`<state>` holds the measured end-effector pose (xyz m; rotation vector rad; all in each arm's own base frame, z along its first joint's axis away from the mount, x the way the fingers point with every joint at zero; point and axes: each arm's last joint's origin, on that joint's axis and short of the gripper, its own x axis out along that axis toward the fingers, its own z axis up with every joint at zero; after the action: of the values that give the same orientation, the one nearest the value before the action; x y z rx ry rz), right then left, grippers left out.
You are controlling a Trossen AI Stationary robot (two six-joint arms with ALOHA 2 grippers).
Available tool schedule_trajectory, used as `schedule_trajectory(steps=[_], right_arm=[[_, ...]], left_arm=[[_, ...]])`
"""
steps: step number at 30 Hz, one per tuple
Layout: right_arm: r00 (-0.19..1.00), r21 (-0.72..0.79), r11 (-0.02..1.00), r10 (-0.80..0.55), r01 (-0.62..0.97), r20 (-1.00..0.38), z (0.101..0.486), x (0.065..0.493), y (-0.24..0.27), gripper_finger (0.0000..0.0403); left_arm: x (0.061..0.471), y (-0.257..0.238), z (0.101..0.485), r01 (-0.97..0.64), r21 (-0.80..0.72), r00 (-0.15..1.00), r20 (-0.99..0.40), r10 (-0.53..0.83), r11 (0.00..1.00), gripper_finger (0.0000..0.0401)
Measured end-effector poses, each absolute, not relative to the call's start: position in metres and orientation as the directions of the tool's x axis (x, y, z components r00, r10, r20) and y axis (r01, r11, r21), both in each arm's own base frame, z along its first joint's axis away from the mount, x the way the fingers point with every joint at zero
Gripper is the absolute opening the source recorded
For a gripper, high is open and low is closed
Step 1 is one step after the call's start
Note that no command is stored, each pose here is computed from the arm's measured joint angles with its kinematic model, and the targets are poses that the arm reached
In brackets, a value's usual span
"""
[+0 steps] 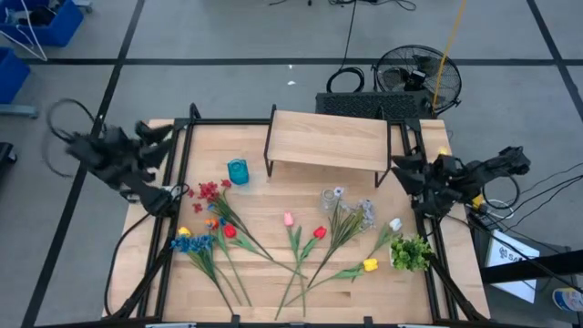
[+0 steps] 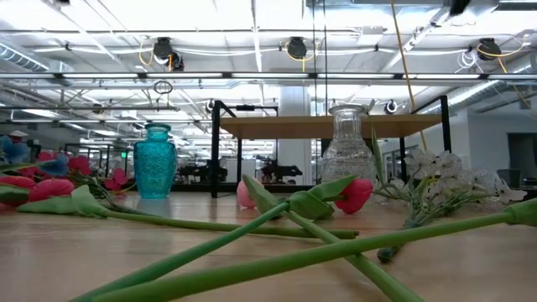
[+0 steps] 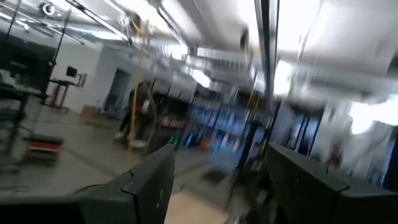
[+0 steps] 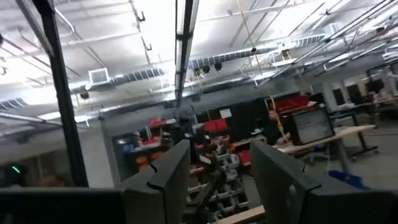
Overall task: Pick and place flowers into a vace then onto a shelf
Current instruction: Put the transparent vase on the shelf
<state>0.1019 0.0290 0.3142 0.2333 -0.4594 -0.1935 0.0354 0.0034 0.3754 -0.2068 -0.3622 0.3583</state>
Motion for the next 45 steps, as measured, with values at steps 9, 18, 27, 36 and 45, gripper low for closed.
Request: schedule_trajectory(steps=[9,18,27,36,45], right_arm=[[0.914,0.167,0.941,-0.330,0.296,0.236,0.360,0.174,0.036,0.0160],[0.956,0.163,0.964,-0.166,0.208,-0.241,0.359,0.229,0.023,0.0160],[0.709,0.142,0.977,-0.010,0.156,-0.705,0.305,0.250,0.022,0.0160],[0.547,-0.011,0.999,-0.030,0.038,-0.837,0.262,0.277,0.023,0.0160],[0.459,-0.067,0.997,-0.076,0.035,-0.885,0.241,0.286,0.016,0.0160]], left_arm=[[0.082,-0.030,0.449,-0.356,0.002,0.934,0.013,0.356,0.934,0.0255],[0.128,-0.053,0.484,-0.415,-0.059,0.909,-0.054,0.413,0.908,0.0255],[0.159,-0.046,0.506,-0.244,-0.042,0.967,-0.089,0.239,0.969,0.0255],[0.212,-0.033,0.462,-0.072,0.062,0.877,-0.472,0.093,0.995,0.0255],[0.237,-0.012,0.446,-0.166,0.067,0.815,-0.553,0.175,0.984,0.0255]])
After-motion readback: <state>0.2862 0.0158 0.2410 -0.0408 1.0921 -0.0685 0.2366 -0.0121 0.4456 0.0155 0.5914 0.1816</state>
